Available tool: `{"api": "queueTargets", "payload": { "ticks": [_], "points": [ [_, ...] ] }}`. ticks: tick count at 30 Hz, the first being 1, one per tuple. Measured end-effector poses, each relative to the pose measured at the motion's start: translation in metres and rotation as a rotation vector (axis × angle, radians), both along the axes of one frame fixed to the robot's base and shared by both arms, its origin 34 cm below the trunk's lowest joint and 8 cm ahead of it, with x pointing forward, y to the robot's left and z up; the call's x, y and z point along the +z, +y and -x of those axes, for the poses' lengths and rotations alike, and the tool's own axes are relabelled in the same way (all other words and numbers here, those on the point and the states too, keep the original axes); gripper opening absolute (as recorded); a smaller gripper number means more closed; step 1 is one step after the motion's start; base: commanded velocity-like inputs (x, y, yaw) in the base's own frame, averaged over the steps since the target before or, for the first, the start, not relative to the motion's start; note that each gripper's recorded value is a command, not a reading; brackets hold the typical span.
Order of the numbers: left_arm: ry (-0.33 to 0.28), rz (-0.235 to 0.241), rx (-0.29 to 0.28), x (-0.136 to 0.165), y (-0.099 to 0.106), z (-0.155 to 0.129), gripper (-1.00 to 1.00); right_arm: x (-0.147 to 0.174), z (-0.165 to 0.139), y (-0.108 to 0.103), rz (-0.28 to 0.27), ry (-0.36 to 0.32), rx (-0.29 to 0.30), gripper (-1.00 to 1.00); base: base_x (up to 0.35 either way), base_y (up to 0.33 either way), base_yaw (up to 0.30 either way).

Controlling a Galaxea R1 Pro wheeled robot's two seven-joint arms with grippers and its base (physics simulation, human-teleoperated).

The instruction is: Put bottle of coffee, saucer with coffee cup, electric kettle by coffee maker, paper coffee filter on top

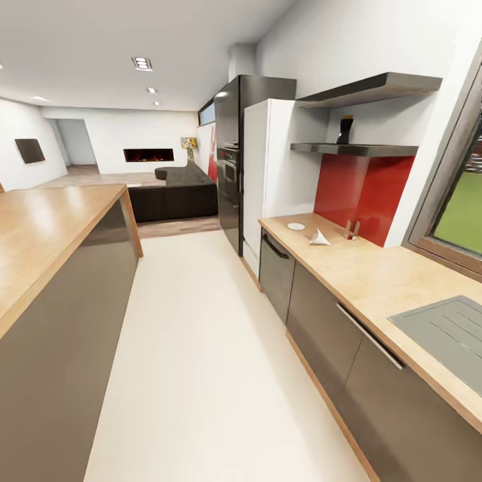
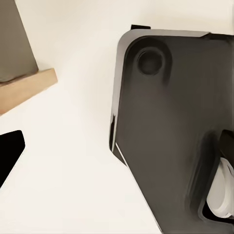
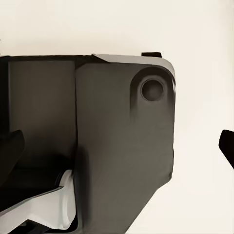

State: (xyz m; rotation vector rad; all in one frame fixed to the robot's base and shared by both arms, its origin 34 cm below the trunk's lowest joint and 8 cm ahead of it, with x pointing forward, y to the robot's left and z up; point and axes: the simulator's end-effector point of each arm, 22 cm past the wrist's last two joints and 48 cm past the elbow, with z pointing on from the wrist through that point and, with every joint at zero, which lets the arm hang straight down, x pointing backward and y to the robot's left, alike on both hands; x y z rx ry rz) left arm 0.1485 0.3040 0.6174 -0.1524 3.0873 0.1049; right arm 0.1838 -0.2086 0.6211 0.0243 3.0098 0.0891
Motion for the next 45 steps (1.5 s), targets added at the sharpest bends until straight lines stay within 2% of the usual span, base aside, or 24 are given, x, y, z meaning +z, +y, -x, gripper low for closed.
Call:
{"api": "queueTargets", "payload": {
  "ticks": [13,33,45],
  "points": [
    [-0.001,0.003,0.001,0.0,0.0,-0.0003,1.0,0.0,0.0003,0.0009,-0.001,0.001,0.001,1.0,0.336,0.002,-0.241],
    [-0.001,0.004,0.002,0.0,-0.0002,-0.0003,1.0,-0.0001,0.0014,0.0016,-0.001,0.003,0.008,1.0,0.337,0.007,-0.012],
    [-0.002,0.004,0.003,0.0,-0.0003,-0.0004,1.0,-0.0001,0.0013,0.0015,-0.001,0.003,0.007,1.0,0.3,0.193,-0.07]
  ]
}}
